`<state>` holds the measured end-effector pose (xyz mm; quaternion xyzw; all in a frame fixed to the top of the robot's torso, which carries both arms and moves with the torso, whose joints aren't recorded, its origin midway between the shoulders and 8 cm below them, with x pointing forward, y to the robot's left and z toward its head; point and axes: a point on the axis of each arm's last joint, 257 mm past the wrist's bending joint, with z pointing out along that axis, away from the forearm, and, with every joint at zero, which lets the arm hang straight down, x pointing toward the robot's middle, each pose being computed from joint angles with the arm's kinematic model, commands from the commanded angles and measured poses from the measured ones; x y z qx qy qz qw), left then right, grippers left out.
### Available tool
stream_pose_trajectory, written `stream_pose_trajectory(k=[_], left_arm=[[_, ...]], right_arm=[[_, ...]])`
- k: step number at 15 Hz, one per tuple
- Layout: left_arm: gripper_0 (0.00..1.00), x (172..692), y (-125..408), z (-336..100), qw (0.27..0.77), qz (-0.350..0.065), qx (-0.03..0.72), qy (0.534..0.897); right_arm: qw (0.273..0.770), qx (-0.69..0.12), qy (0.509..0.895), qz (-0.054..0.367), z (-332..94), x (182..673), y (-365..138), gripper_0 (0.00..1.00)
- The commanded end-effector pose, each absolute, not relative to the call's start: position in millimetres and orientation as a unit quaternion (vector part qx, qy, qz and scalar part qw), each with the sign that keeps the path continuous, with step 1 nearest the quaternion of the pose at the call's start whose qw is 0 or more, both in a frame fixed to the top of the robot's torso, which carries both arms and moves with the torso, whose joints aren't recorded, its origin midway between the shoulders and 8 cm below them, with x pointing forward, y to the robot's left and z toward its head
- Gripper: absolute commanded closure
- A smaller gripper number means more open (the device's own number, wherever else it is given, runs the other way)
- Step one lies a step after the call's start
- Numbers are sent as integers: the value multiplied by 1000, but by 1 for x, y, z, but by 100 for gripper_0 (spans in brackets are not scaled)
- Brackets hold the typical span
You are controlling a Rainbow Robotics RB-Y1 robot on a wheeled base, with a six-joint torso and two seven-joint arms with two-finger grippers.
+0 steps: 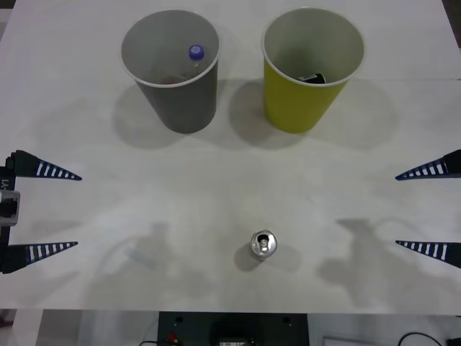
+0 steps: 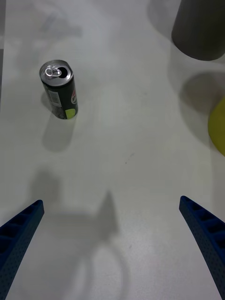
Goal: Put the can into the green bin and the plastic bottle into the gray bin
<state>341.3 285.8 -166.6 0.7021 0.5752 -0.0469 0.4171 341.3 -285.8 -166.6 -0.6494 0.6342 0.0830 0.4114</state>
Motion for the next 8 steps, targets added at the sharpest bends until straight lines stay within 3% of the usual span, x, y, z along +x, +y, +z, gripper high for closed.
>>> stream_pose_trajectory(k=[1, 8], left_arm=[[0, 341, 286, -167, 417, -47, 702, 575], [0, 341, 286, -167, 417, -47, 702, 575]], right_arm=[[411, -649, 634, 83, -167, 341, -286, 0], [418, -638, 639, 98, -173, 336, -285, 0]])
